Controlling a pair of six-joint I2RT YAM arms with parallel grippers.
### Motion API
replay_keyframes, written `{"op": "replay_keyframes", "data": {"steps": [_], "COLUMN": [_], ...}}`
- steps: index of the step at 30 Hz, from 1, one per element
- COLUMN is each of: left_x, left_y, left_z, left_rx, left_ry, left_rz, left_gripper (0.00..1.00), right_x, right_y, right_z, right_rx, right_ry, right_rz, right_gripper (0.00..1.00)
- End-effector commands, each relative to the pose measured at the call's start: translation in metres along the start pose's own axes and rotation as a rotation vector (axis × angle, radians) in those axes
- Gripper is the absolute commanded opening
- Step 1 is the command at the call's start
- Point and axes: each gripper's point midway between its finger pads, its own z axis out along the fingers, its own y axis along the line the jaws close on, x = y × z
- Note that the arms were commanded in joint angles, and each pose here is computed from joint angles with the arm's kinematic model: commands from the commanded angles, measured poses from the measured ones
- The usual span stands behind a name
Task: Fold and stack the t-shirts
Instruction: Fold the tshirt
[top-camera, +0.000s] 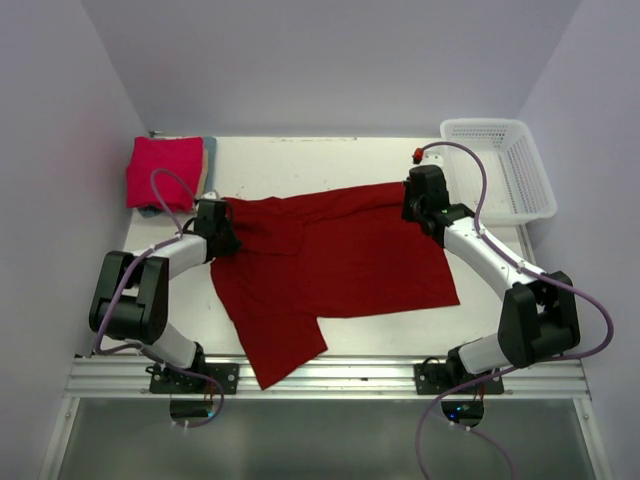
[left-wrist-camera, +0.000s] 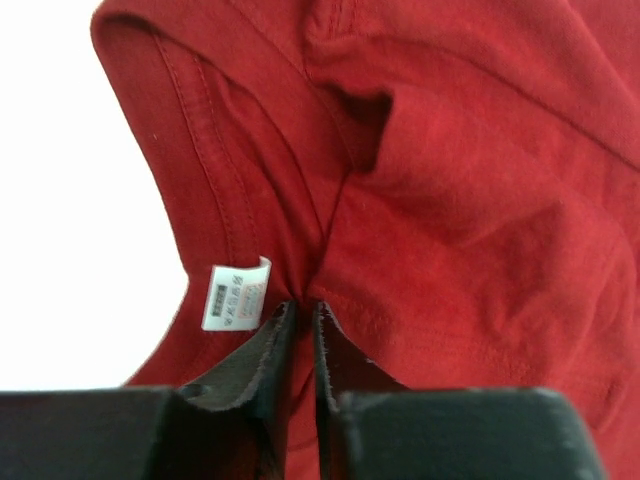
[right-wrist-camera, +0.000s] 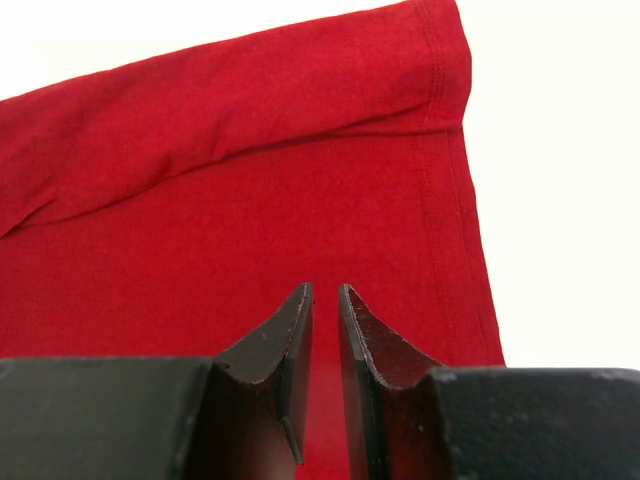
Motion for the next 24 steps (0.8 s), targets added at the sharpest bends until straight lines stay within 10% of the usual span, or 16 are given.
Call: {"op": "replay_keyframes", "data": {"steps": [1, 24], "left_x": [-0.003, -0.003], "left_y": [-0.007, -0.003], "left_z": [-0.012, 0.007], "left_rx": [0.037, 0.000], "left_ry": [0.008, 0.019], "left_rz": [0.002, 0.015], "left_gripper": [0.17, 0.21], "right_x": [-0.010, -0.008], "right_y": [-0.003, -0.003], "right_z": [-0.006, -0.004], "right_rx": [0.013, 0.014], "right_ry": [-0.039, -0.032], "right_rz": [0.002, -0.004], "right_gripper": [0.20, 0.20]}}
